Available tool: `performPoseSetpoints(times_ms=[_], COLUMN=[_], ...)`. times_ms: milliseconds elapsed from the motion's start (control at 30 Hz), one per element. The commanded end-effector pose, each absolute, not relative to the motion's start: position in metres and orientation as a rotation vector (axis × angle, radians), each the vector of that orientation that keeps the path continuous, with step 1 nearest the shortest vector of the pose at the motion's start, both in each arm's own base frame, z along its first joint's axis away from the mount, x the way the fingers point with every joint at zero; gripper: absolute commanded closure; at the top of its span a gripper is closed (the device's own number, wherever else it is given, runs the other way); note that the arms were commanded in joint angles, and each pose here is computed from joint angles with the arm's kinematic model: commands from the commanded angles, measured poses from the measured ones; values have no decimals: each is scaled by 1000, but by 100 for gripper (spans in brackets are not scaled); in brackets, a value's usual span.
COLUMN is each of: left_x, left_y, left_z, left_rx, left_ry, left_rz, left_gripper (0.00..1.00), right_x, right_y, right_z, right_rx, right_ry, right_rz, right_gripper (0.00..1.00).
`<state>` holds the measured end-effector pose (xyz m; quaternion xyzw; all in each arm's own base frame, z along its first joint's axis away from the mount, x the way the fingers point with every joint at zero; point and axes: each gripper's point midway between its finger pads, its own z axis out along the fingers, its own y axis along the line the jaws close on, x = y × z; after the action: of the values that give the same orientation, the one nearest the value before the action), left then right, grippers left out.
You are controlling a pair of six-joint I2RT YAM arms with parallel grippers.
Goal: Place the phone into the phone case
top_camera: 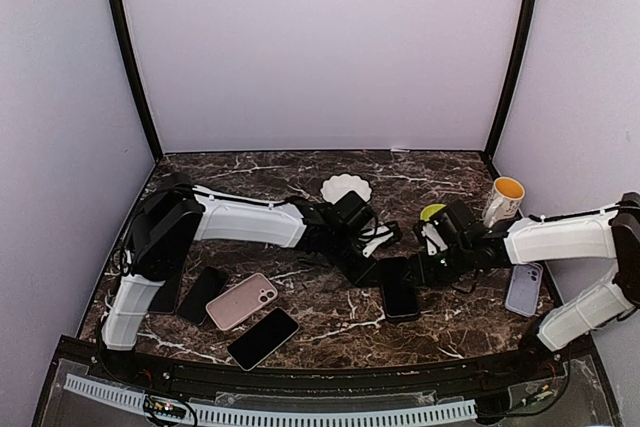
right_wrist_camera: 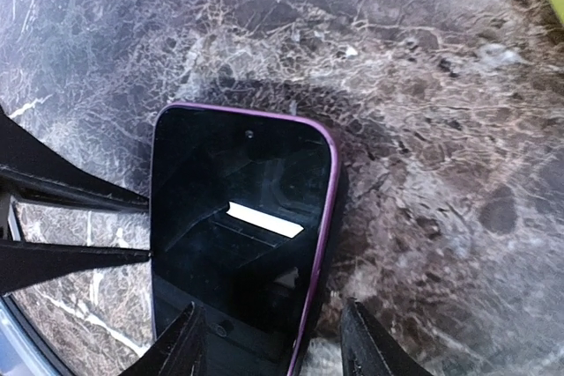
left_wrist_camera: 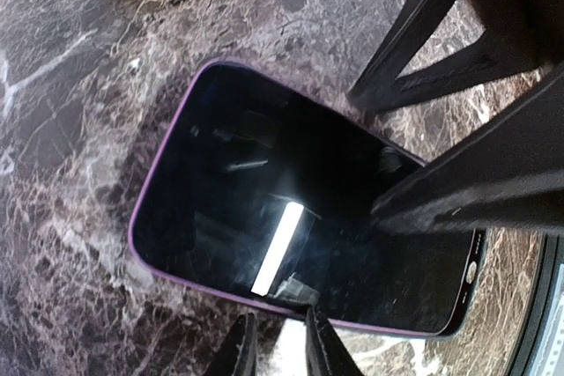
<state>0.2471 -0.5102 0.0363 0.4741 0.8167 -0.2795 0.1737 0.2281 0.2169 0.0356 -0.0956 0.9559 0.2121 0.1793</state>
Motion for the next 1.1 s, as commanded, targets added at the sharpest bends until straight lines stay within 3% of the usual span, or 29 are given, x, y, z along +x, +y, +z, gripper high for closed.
performPoseSetpoints(times_ms=[0,200,400,600,800,933,1000,1067], left_x=[250,250,254,258,258,270,280,289], left_y=[-508,-489,-471,-455,-437,-421,-410,-399], left_z=[96,106,106,115,134,159,169,179], left_rx=[1332,1287,1220,1156,1100,1031,989,947], left_ry=[2226,2275,2307,2322,2281,2211,2178,2154], left_rz=[-803,-866,-901,-941,-952,-930,-892,-854], left_gripper=[79,77,77,76,75,72,66,51], right_x=[225,201,190,187,199,212,215,215], right_y=[211,215,219,201,184,203,219,229], right_z=[52,40,29,13,42,75,81,79], right_rx=[-279,-273,-254,-196,-158,-197,-215,-227], right_ry=[2699,2746,2770,2855,2817,2723,2706,2708], right_rz=[568,628,607,366,88,58,92,90], right_gripper=[51,55,54,58,57,35,5,2])
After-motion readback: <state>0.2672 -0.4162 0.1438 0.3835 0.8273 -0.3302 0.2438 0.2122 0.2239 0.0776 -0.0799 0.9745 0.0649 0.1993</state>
